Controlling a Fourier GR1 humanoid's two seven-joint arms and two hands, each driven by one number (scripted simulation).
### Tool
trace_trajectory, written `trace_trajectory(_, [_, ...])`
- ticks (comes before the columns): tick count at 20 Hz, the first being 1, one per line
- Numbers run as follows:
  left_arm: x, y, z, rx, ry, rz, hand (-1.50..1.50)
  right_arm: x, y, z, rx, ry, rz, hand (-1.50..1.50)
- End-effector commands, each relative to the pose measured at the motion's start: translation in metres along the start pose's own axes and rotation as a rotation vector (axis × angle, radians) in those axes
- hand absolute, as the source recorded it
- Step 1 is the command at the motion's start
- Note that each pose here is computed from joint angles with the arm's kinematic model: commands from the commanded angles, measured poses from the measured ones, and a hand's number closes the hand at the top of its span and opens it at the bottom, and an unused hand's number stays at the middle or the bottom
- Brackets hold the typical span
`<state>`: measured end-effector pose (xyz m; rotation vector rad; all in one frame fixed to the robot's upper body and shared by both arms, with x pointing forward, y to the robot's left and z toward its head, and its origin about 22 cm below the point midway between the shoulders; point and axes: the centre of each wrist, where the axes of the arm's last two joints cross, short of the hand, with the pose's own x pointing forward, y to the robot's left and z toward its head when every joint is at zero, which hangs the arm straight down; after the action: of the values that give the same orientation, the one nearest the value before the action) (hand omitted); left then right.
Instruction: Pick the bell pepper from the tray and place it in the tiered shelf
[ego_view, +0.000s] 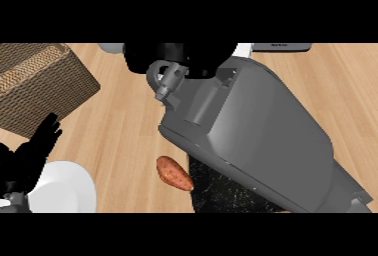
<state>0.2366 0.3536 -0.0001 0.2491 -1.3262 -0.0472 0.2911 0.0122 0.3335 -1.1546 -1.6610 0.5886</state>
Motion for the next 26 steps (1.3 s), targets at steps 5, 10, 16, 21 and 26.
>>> trace_trajectory(5, [-0.001,0.001,-0.002,-0.003,0.0,-0.005,0.0,-0.008,0.022,-0.031,-0.009,0.222,0.135,1.5])
trace_trajectory(10, [0.002,0.009,0.001,-0.008,-0.01,0.003,0.0,-0.038,0.028,-0.062,0.005,0.227,0.111,1.5])
trace_trajectory(16, [-0.001,-0.011,0.001,0.0,-0.013,-0.017,0.0,-0.057,0.057,-0.076,0.011,0.298,0.06,1.5])
trace_trajectory(21, [0.011,-0.005,0.011,-0.014,-0.013,0.004,0.0,-0.079,0.051,-0.092,-0.047,0.435,0.023,-1.5])
trace_trajectory(26, [-0.018,-0.01,0.001,0.017,-0.009,-0.011,0.0,-0.092,0.085,-0.088,0.017,0.347,0.151,-1.5])
